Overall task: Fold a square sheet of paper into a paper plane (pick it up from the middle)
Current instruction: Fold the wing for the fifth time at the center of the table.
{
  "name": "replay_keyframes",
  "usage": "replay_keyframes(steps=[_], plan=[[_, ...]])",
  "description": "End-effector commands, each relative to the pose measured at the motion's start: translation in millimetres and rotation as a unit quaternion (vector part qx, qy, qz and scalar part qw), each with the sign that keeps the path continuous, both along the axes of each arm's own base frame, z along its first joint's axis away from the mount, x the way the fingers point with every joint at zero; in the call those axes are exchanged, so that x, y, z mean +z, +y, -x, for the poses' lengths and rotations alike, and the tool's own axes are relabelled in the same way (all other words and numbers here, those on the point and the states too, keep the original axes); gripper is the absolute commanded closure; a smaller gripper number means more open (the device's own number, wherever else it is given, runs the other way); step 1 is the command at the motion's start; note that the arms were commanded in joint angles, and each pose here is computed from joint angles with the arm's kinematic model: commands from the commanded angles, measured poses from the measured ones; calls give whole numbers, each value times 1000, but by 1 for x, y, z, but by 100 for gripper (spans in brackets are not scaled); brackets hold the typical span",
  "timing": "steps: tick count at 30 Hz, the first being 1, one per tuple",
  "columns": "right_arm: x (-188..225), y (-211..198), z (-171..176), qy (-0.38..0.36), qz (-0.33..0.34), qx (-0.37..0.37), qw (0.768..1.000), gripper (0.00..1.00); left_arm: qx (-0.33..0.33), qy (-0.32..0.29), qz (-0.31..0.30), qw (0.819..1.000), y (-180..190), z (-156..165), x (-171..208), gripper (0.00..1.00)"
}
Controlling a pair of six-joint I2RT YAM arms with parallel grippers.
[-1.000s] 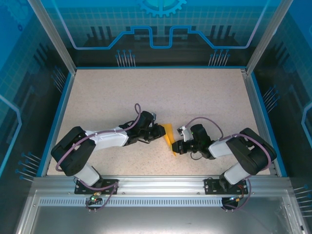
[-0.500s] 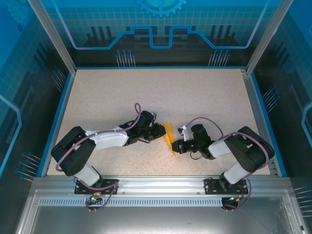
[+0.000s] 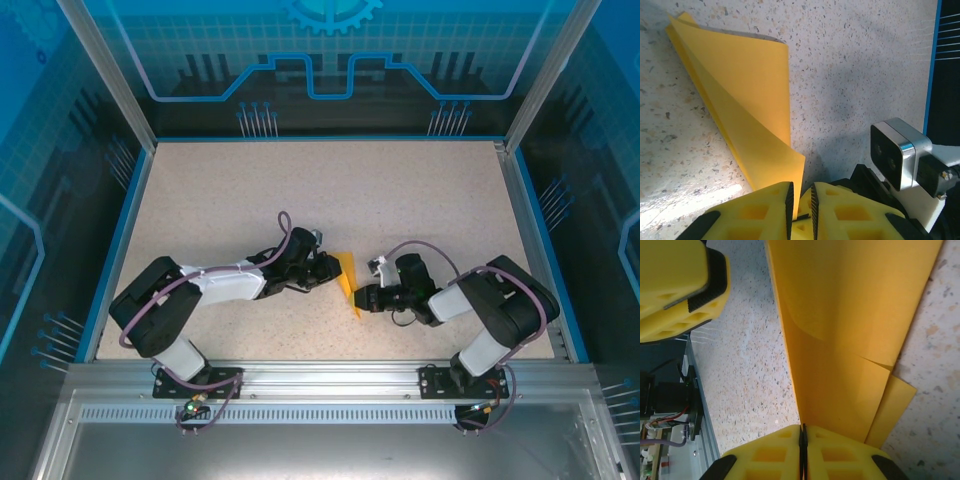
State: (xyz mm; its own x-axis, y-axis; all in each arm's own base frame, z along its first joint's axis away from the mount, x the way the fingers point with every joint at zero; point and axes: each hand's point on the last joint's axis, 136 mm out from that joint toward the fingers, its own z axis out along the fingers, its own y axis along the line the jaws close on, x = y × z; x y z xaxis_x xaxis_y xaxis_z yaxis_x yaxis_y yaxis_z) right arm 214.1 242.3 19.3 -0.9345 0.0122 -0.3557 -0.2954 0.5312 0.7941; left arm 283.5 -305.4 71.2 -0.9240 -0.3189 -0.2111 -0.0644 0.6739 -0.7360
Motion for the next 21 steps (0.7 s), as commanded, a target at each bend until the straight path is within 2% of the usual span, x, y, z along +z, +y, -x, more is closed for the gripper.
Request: replay_keyframes(steps=[1,21], plan=[[-17,-13,-3,40,15,-36,998,90,-10,8,3,1000,-4,4,-8,79],[-15,-24,-4,113,-10,-72,991,89,-48,-1,11,999,-25,1,-6,80]])
